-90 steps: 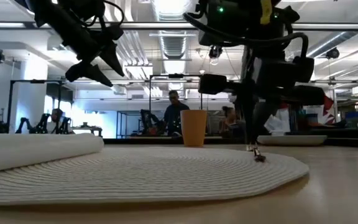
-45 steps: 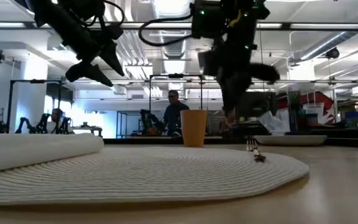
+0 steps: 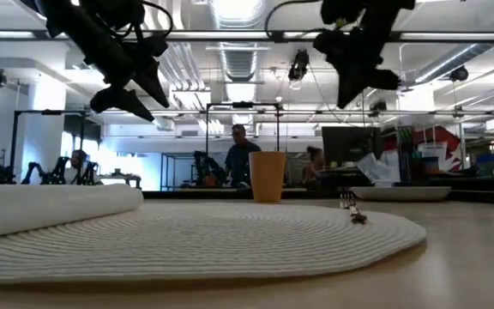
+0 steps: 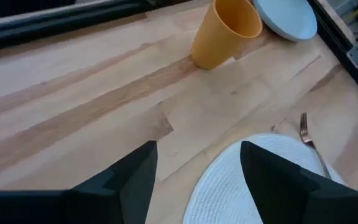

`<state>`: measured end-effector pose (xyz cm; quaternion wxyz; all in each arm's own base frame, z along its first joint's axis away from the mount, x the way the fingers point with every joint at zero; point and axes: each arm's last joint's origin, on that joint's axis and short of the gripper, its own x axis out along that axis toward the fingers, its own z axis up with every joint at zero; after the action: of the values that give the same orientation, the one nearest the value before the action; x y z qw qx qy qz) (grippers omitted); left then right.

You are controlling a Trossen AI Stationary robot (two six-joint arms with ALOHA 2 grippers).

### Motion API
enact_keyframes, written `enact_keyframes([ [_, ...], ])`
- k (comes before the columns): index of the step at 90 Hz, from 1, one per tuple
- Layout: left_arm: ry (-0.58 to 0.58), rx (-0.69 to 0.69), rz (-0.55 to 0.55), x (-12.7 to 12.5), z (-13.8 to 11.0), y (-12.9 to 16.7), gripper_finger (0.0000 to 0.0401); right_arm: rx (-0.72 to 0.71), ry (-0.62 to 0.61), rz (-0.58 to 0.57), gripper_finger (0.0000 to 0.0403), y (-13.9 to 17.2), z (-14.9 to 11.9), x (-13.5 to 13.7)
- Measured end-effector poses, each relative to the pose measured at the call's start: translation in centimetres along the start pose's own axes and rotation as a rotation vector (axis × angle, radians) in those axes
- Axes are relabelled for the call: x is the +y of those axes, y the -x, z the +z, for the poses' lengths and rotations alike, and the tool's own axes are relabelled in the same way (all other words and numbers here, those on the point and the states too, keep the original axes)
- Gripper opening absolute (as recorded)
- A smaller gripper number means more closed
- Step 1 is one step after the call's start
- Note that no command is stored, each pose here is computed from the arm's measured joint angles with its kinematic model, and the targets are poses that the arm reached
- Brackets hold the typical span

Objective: Set table place
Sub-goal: Put the gray plate on the white mat

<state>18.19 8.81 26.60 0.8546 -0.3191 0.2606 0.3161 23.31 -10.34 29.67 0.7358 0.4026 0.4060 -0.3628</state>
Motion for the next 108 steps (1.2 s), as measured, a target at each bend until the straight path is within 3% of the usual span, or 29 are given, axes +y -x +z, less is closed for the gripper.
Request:
enact_keyframes([
  [9, -0.081, -0.015, -0.024, -0.2, 0.2, 0.0, 0.0217, 0.014, -0.192, 0.000, 0.0003, -1.0, -1.6, -0.7],
  [23, -0.180, -0.051, -0.041, -0.4, 0.5, -0.1, 0.0217, -0.037, -0.251, -0.042, 0.0003, -3.7, -2.4, -1.9],
  [37, -0.191, -0.054, -0.042, -0.5, 0.6, -0.4, 0.0217, -0.118, -0.306, -0.099, 0.0017, -5.9, -1.9, -2.4],
  [48, -0.173, -0.039, -0.035, -0.4, 0.5, -0.8, 0.0217, -0.086, -0.311, -0.111, 0.0061, -6.6, -0.6, -3.6],
  [79, -0.118, -0.030, -0.027, -0.5, 0.6, -2.0, 0.0217, -0.126, -0.296, -0.173, 0.0245, -6.9, 2.5, -5.8],
  [91, -0.098, -0.029, -0.027, -0.6, 0.7, -2.5, 0.0217, -0.032, -0.309, -0.239, 0.0273, -8.5, 2.3, -6.8],
  [108, -0.082, -0.016, -0.020, -0.6, 0.6, -3.1, 0.0217, 0.064, -0.259, -0.287, 0.0276, -11.1, 2.1, -7.2],
])
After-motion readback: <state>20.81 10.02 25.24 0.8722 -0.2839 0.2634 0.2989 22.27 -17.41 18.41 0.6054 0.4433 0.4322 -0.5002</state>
